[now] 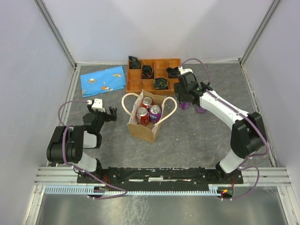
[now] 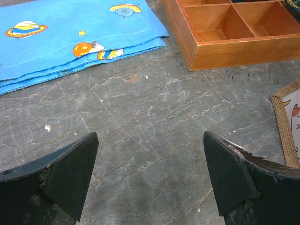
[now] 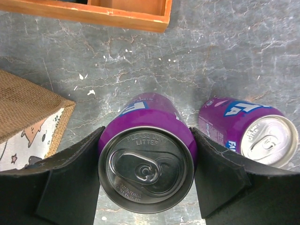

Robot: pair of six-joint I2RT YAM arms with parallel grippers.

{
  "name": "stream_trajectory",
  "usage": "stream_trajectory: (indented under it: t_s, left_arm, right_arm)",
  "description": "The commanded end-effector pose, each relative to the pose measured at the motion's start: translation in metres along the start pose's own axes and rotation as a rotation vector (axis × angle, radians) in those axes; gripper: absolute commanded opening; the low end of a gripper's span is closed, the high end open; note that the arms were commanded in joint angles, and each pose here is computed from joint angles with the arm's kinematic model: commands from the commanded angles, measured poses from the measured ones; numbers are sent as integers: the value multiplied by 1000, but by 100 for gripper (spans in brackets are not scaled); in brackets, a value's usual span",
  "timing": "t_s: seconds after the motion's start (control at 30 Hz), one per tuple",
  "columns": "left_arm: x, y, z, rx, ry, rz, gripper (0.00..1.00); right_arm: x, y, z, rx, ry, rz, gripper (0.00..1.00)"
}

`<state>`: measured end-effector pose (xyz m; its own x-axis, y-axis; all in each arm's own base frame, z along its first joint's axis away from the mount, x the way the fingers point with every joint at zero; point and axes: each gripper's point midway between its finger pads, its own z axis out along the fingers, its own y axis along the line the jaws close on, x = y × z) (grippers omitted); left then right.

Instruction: Take the beverage out of the canvas bag

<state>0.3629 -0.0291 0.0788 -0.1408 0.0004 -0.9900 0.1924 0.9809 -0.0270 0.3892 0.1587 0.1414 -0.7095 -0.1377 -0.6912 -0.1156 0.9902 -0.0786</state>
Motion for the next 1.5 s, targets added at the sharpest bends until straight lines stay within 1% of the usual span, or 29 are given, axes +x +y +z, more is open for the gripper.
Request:
stream_trajectory:
  t_s: [0.0,0.23,0.43,0.53,0.6,0.63,0.7,0.73,0.77,0.8,0.9,0.93,1.1,1.2,1.27,1.37,1.47]
  left_arm:
    - [-16,2,2,9,-60,62,99]
    - [-17,2,2,8,-61,62,99]
    - [-17,2,2,9,-61,62,99]
    - [-16,2,2,8,-60,62,99]
    - [-16,1,2,9,-59,61,99]
    - [-16,2,2,9,-59,61,99]
    - [-16,2,2,8,-59,61,99]
    - [-16,2,2,9,-60,62,99]
    - [-16,1,2,9,-60,61,99]
    - [-16,2,2,8,-60,61,99]
    - [-16,2,2,8,-60,62,99]
    - [-16,1,2,9,-59,61,99]
    - [-16,2,2,8,-59,61,99]
    - [-16,1,2,9,-61,62,99]
    - [-16,2,2,9,-59,61,99]
    - [-16,2,2,8,-59,61,99]
    - [-16,2,2,9,-60,62,99]
  right_arm:
    - [-27,4,5,-24,-108,78,0]
    - [-9,8,23,-51,-78,102,0]
    - [3,10,34,-58,-61,116,3]
    - [6,11,39,-58,-58,115,7]
    - [9,10,41,-54,-51,112,14]
    - [10,10,42,-51,-48,110,20]
    - [13,10,44,-47,-39,107,39]
    - [14,9,45,-45,-38,109,53]
    - [16,9,45,-43,-35,108,64]
    - [17,8,45,-40,-32,108,73]
    - [19,6,44,-27,-27,104,95]
    - [18,4,43,-22,-28,102,99]
    - [6,-3,32,6,-54,91,99]
    - [-15,-13,15,37,-106,83,99]
    - [-36,-21,-3,65,-161,84,99]
    - [-74,-36,-43,93,-273,97,99]
    - [-106,-39,-85,49,-390,103,99]
